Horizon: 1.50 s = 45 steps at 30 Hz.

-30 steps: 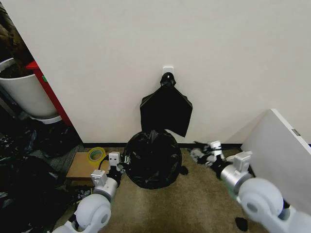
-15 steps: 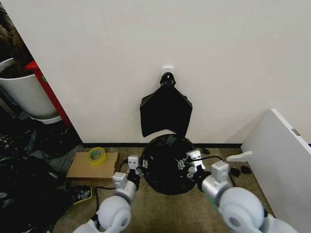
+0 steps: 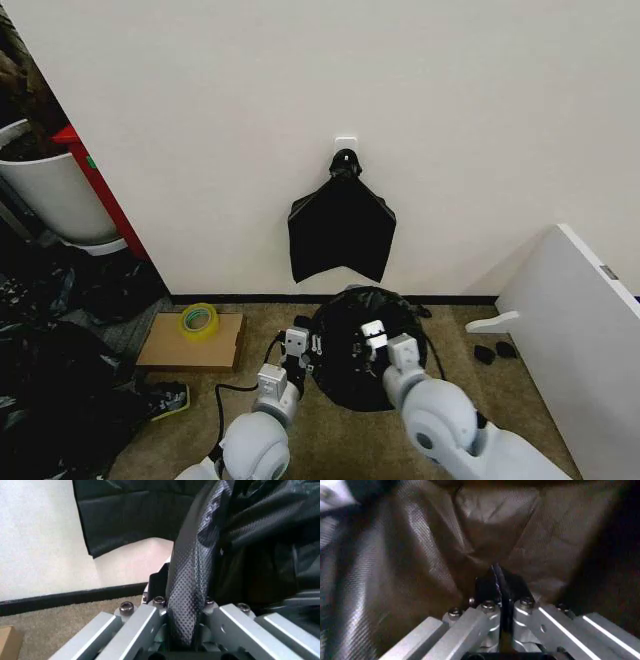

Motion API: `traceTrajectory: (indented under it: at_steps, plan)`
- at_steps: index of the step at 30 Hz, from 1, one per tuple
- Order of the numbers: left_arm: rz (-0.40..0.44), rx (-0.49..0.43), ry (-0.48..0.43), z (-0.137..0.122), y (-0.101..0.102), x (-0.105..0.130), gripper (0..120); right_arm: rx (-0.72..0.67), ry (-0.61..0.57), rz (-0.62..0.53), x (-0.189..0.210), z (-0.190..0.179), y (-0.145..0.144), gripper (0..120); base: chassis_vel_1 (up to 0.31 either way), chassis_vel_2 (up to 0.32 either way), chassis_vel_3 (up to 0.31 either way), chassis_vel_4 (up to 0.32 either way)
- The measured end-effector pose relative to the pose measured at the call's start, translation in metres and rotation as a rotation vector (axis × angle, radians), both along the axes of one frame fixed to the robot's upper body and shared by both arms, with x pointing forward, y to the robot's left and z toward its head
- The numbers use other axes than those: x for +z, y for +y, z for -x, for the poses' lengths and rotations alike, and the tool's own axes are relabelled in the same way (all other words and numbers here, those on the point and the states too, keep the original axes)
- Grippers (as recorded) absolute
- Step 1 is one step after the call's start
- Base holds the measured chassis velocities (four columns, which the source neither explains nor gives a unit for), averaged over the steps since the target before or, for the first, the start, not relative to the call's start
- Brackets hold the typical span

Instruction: Place the garbage bag over the trash bin.

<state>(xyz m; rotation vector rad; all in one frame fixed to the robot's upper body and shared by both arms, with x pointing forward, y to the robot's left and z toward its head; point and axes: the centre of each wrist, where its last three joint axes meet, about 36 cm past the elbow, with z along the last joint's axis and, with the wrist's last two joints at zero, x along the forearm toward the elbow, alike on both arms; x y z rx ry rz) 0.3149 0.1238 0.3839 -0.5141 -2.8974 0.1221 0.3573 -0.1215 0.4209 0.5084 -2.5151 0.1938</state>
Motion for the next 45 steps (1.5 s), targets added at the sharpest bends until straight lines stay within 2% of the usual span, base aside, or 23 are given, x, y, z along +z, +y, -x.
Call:
traceTrajectory:
  at_steps: [5, 13, 20, 25, 31, 37, 39, 45]
  plan:
    - [-0.016, -0.006, -0.009, 0.005, 0.008, 0.003, 1, -0.007, -0.002, 0.006, -0.025, -0.019, 0.013, 0, 0.0, 0.0, 0.0, 0.0]
    - [-0.029, -0.011, -0.028, 0.008, 0.014, 0.008, 1, -0.034, -0.001, 0.108, -0.055, -0.04, 0.016, 0, 0.0, 0.0, 0.0, 0.0]
    - [-0.04, -0.008, -0.03, 0.008, 0.019, 0.008, 1, -0.032, -0.001, 0.141, -0.056, -0.04, 0.013, 0, 0.0, 0.0, 0.0, 0.0]
    - [-0.035, -0.012, -0.031, 0.007, 0.018, 0.008, 1, 0.024, -0.001, 0.122, -0.049, -0.028, 0.027, 0, 0.0, 0.0, 0.0, 0.0]
    - [-0.031, -0.027, -0.026, 0.011, 0.017, 0.008, 1, 0.019, -0.029, 0.111, -0.048, -0.038, 0.037, 0, 0.0, 0.0, 0.0, 0.0]
    - [-0.033, -0.03, -0.024, 0.012, 0.018, 0.008, 1, -0.009, -0.04, 0.131, -0.051, -0.052, 0.033, 0, 0.0, 0.0, 0.0, 0.0]
    - [-0.033, -0.026, -0.029, 0.011, 0.02, 0.01, 1, -0.023, -0.035, 0.152, -0.055, -0.056, 0.024, 0, 0.0, 0.0, 0.0, 0.0]
    - [-0.025, -0.023, -0.029, 0.01, 0.02, 0.011, 1, -0.004, -0.004, 0.169, -0.061, -0.042, 0.02, 0, 0.0, 0.0, 0.0, 0.0]
